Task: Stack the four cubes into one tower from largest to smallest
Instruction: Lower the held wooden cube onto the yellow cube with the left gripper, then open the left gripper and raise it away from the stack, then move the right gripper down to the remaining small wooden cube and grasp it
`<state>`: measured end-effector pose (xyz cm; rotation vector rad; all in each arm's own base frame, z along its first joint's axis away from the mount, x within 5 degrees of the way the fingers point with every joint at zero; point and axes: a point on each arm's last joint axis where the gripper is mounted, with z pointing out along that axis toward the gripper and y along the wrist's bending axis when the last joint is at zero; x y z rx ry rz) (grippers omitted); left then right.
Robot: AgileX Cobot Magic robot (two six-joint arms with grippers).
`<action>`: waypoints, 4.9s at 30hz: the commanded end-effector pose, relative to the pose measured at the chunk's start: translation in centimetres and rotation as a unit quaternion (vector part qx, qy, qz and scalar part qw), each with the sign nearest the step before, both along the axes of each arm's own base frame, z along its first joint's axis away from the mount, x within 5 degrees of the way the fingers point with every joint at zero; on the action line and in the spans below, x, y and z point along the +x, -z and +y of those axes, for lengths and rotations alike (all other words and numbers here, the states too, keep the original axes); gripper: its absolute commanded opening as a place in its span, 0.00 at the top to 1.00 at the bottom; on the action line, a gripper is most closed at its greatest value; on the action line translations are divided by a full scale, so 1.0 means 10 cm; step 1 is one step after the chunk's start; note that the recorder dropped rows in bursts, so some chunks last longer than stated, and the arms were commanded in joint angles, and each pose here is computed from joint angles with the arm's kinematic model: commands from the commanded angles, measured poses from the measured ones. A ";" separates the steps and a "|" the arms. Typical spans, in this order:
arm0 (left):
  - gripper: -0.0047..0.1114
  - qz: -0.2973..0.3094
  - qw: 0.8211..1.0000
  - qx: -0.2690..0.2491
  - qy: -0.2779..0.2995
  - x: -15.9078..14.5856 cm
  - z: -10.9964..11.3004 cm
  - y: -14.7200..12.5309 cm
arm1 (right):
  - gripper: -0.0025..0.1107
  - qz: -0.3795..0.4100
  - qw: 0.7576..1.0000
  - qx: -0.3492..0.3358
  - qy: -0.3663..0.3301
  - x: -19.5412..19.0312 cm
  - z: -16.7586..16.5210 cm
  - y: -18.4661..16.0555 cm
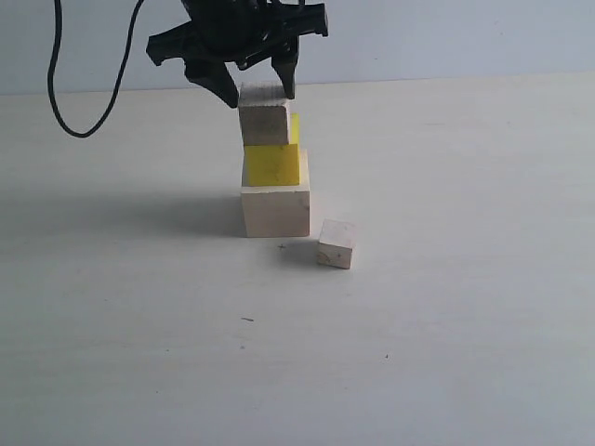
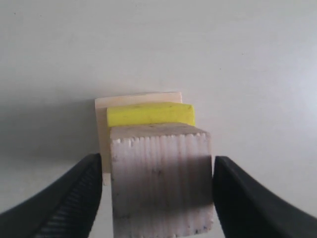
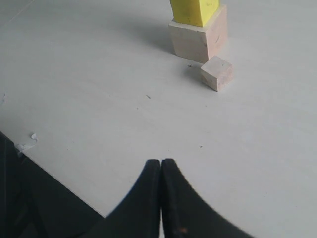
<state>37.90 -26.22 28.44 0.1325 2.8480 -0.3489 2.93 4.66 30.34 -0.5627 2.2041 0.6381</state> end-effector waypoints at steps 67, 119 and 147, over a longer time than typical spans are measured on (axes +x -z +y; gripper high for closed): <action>0.96 -0.156 0.983 -0.047 0.085 -0.65 0.26 -1.29 | 0.98 0.005 1.000 -0.007 -0.006 -0.01 0.00 0.02; 0.96 -0.456 0.880 -0.010 0.133 -2.82 1.94 -0.21 | 0.98 -0.112 0.992 -0.059 0.004 0.29 0.00 -0.07; 0.96 -0.457 0.883 0.034 0.101 -2.13 1.71 -0.12 | 0.98 -0.021 0.982 -0.160 -0.102 1.93 0.68 0.58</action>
